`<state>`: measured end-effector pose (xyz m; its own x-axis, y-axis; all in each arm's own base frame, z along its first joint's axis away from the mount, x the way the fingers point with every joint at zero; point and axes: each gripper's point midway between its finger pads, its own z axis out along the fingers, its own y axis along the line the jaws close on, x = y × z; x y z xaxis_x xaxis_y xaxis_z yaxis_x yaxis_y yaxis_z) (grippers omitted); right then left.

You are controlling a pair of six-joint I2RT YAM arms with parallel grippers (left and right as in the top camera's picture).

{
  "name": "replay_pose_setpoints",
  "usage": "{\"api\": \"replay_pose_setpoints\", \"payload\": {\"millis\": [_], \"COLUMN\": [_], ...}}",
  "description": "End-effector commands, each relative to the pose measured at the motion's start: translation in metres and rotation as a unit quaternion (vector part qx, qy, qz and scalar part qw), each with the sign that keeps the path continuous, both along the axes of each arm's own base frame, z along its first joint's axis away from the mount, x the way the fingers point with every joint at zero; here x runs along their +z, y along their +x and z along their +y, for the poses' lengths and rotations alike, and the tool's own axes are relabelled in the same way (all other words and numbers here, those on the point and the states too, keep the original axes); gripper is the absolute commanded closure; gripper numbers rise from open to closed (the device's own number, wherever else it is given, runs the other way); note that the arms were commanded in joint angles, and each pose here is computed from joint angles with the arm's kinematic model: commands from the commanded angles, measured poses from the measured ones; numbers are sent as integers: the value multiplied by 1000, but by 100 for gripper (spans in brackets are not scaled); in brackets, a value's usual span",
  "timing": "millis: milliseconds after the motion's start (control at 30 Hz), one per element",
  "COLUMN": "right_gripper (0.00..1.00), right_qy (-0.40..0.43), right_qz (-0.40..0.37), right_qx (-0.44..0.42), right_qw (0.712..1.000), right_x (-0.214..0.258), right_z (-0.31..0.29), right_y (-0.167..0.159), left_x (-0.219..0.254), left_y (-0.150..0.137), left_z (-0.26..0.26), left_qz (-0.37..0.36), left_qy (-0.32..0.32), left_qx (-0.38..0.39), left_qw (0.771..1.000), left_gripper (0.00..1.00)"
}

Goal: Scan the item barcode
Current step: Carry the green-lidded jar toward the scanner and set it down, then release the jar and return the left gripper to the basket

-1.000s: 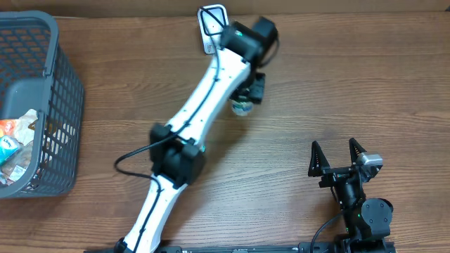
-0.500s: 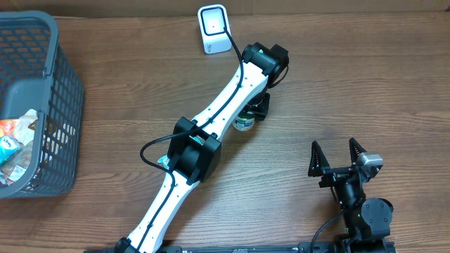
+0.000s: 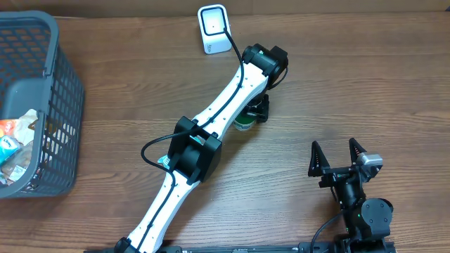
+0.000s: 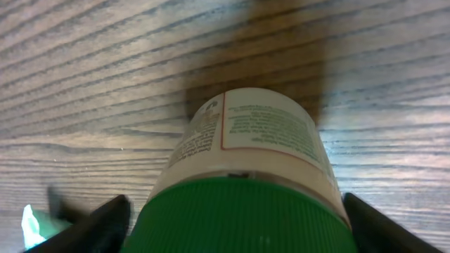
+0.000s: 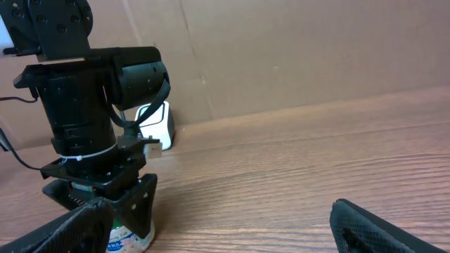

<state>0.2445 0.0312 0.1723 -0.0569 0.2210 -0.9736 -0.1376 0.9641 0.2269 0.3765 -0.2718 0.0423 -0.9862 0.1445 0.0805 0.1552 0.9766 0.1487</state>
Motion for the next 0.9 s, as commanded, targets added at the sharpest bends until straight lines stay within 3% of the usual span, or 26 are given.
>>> {"api": "replay_pose_setpoints", "payload": {"millis": [0, 233, 433, 633, 867], "right_gripper": [0, 0, 0, 0, 0], "right_qy": [1, 1, 1, 1, 1], "right_qz": [-2, -2, -2, -2, -2], "right_qx": [1, 1, 1, 1, 1], "right_qw": [1000, 1000, 1000, 1000, 1000], "right_x": [-2, -2, -2, -2, -2], "right_z": [1, 1, 1, 1, 1], "right_y": [0, 0, 0, 0, 0], "left_x": [-6, 12, 109, 241, 353], "left_y": [-2, 8, 37, 46, 14], "left_z": [3, 9, 19, 79, 202], "left_qz": [6, -9, -121, -259, -388], "left_qy": [9, -5, -71, -139, -145], "left_qx": [4, 6, 28, 80, 183], "left_qw": [1000, 1000, 990, 953, 892], "left_gripper": [17, 14, 3, 0, 0]}}
